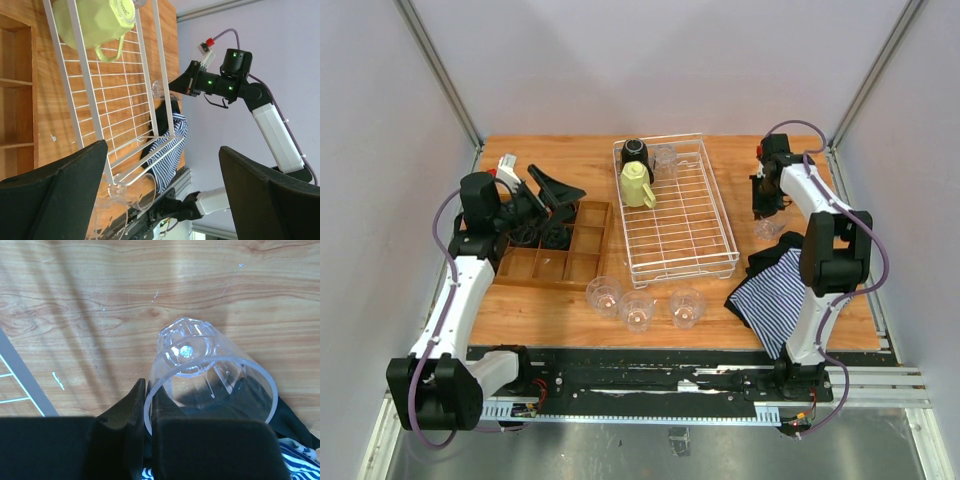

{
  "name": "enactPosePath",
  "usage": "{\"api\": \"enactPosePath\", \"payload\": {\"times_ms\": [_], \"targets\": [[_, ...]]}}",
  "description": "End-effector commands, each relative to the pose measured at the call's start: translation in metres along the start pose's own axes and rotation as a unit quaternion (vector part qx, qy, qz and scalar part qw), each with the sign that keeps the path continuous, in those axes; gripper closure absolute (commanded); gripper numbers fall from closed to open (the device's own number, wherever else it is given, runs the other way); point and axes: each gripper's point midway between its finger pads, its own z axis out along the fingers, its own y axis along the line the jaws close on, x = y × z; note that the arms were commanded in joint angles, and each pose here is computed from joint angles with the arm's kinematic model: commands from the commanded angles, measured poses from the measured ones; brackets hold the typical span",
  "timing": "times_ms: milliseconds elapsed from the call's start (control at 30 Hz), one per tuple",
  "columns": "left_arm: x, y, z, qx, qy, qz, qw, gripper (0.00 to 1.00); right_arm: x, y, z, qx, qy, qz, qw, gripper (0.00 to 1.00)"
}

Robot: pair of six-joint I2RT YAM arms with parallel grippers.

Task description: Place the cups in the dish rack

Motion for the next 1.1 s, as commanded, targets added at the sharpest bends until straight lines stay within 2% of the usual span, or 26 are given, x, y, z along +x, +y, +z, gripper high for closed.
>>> {"api": "enactPosePath", "payload": {"times_ms": [0,200,400,467,533,667,700,800,1067], "targets": [[-0.009,-0.023,-0.005,0.024,-0.010,0.020,0.999,0.03,-0.012,-0.009,-0.036,0.018,-0.034,-0.011,0.999,0.99],[0.002,-0.044,0.007,0.057,0.011,0.020,0.998,0.02,-0.051,0.002,-0.118,-0.017,-0.130,-0.012,0.991,0.99],[0.016,-0.063,0.027,0.070,0.027,0.017,0.997,0.02,-0.066,0.065,-0.198,-0.176,-0.212,0.001,0.961,0.99],[0.017,-0.069,0.033,0.077,0.028,0.010,0.997,0.02,-0.063,0.095,-0.220,-0.259,-0.221,0.008,0.940,0.99],[0.016,-0.077,0.037,0.093,0.023,-0.015,0.995,0.02,-0.055,0.124,-0.243,-0.351,-0.224,0.026,0.909,0.99],[0.019,-0.088,0.046,0.127,0.029,-0.062,0.990,0.02,-0.049,0.163,-0.284,-0.504,-0.252,0.061,0.824,0.99],[0.022,-0.091,0.049,0.127,0.036,-0.067,0.989,0.02,-0.044,0.170,-0.287,-0.528,-0.244,0.072,0.811,0.99],[0.030,-0.092,0.061,0.113,0.056,-0.090,0.988,0.01,-0.028,0.188,-0.293,-0.581,-0.205,0.084,0.783,0.99],[0.050,-0.098,0.078,0.102,0.090,-0.144,0.980,0.01,-0.012,0.214,-0.319,-0.660,-0.201,0.114,0.715,0.99]]}}
